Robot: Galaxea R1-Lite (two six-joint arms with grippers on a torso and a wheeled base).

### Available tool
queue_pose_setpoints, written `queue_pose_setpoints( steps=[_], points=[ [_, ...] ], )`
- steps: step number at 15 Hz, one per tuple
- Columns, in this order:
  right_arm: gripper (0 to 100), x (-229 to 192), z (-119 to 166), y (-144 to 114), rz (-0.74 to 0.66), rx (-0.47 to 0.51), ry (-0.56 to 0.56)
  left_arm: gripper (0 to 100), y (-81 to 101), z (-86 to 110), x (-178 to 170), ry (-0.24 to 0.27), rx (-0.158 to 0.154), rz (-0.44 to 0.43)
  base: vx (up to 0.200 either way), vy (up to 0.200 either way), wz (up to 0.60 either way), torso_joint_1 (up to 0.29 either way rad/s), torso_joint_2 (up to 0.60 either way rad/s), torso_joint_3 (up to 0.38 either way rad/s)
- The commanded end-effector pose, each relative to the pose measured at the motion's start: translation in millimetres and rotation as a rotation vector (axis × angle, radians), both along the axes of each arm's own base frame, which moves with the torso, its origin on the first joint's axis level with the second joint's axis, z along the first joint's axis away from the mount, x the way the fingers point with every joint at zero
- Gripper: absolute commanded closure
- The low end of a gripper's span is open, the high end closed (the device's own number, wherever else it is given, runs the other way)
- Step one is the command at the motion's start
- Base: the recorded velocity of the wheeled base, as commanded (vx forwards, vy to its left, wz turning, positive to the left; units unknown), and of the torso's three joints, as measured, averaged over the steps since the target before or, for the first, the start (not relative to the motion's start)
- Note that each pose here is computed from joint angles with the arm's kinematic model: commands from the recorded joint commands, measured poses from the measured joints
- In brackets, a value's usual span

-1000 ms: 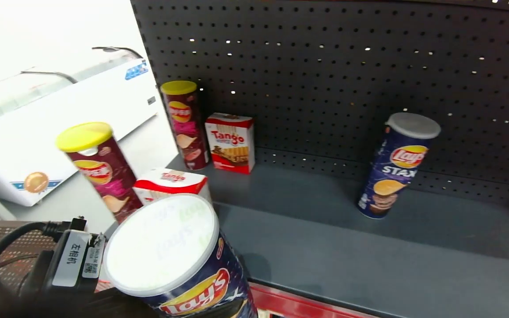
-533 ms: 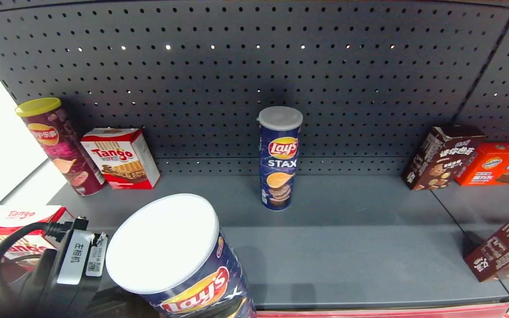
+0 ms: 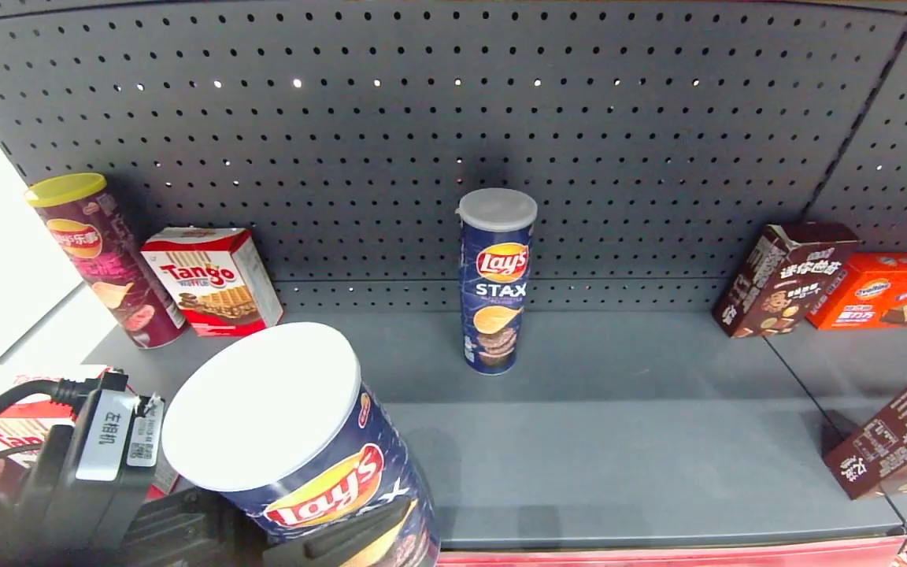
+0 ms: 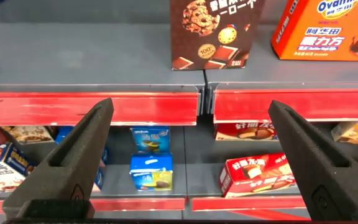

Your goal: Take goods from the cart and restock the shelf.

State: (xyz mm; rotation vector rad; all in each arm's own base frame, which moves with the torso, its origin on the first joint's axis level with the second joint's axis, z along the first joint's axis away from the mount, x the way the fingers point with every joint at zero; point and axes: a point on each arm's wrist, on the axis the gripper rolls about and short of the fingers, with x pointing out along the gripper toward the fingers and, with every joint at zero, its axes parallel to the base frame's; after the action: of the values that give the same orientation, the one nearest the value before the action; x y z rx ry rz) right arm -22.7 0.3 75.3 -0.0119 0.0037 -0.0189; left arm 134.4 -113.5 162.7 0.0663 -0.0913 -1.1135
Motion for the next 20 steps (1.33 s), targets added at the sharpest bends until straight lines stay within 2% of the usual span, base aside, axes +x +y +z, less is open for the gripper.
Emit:
queue_pose_setpoints(
  steps=[1, 2, 3, 4, 5, 6, 7, 8, 9, 11, 13, 14, 17, 20],
  points=[
    [0, 0.1, 0.0, 0.0, 0.002, -0.002, 0.001, 100, 1.7, 1.3, -2.3, -0.015, -0.001, 0.001, 0.0, 0.0, 0.0, 0.0, 0.0, 0.0],
    [0, 0.2, 0.1, 0.1, 0.007, -0.034, 0.003, 100, 2.3, -0.6, -2.4, -0.044, 0.022, 0.011, 0.0, 0.0, 0.0, 0.0, 0.0, 0.0],
    [0, 0.1, 0.5, 0.1, 0.013, -0.048, 0.002, 100, 2.7, -0.9, -2.3, -0.047, 0.025, 0.015, 0.0, 0.0, 0.0, 0.0, 0.0, 0.0],
    [0, -0.1, 0.4, 0.1, 0.01, -0.053, -0.001, 100, 2.9, 0.3, -0.4, -0.05, 0.022, 0.048, 0.0, 0.0, 0.0, 0.0, 0.0, 0.0],
    [0, -0.3, 1.0, 0.0, 0.002, -0.048, -0.004, 100, 2.1, 7.6, 5.4, -0.066, 0.001, 0.088, 0.0, 0.0, 0.0, 0.0, 0.0, 0.0],
    [0, -5.1, 21.6, 0.0, 0.001, -0.026, -0.063, 100, 2.4, 7.9, 6.4, -0.063, 0.003, 0.092, 0.0, 0.0, 0.0, 0.0, 0.0, 0.0],
    [0, 22.9, 110.6, -0.4, 0.0, 0.245, 0.02, 100, -0.7, 7.4, 10.8, -0.038, 0.02, 0.092, 0.0, 0.0, 0.0, 0.0, 0.0, 0.0],
    [0, 22.8, 116.3, -0.1, 0.022, 0.192, 0.004, 100, -3.6, 4.9, 14.7, -0.011, 0.042, 0.09, 0.0, 0.0, 0.0, 0.0, 0.0, 0.0],
    [0, 20.6, 126.0, 1.0, 0.11, 0.088, -0.025, 100, -6.9, 6.0, 19.8, -0.011, 0.042, 0.091, 0.0, 0.0, 0.0, 0.0, 0.0, 0.0],
    [0, 33.0, 152.3, 3.5, 0.239, 0.044, -0.022, 100, -10.6, 6.8, 25.6, -0.009, 0.042, 0.091, 0.0, 0.0, 0.0, 0.0, 0.0, 0.0],
    [0, 48.1, 159.2, 6.4, 0.298, -0.031, 0.012, 100, -8.6, 7.2, 31.3, -0.003, 0.038, 0.109, 0.0, 0.0, 0.0, 0.0, 0.0, 0.0],
    [0, 62.0, 167.0, 10.9, 0.384, -0.07, 0.039, 100, -7.9, 10.3, 33.6, -0.013, 0.029, 0.102, 0.0, 0.0, 0.0, 0.0, 0.0, 0.0],
    [0, 93.4, 176.9, 28.9, 0.555, -0.103, 0.068, 100, -3.0, 12.6, 36.6, -0.016, 0.02, 0.117, 0.0, 0.0, 0.0, 0.0, 0.0, 0.0],
    [0, 141.3, 171.9, 50.7, 0.535, -0.167, 0.134, 100, 1.2, 12.9, 39.4, -0.018, 0.02, 0.125, 0.0, 0.0, 0.0, 0.0, 0.0, 0.0]
  ],
)
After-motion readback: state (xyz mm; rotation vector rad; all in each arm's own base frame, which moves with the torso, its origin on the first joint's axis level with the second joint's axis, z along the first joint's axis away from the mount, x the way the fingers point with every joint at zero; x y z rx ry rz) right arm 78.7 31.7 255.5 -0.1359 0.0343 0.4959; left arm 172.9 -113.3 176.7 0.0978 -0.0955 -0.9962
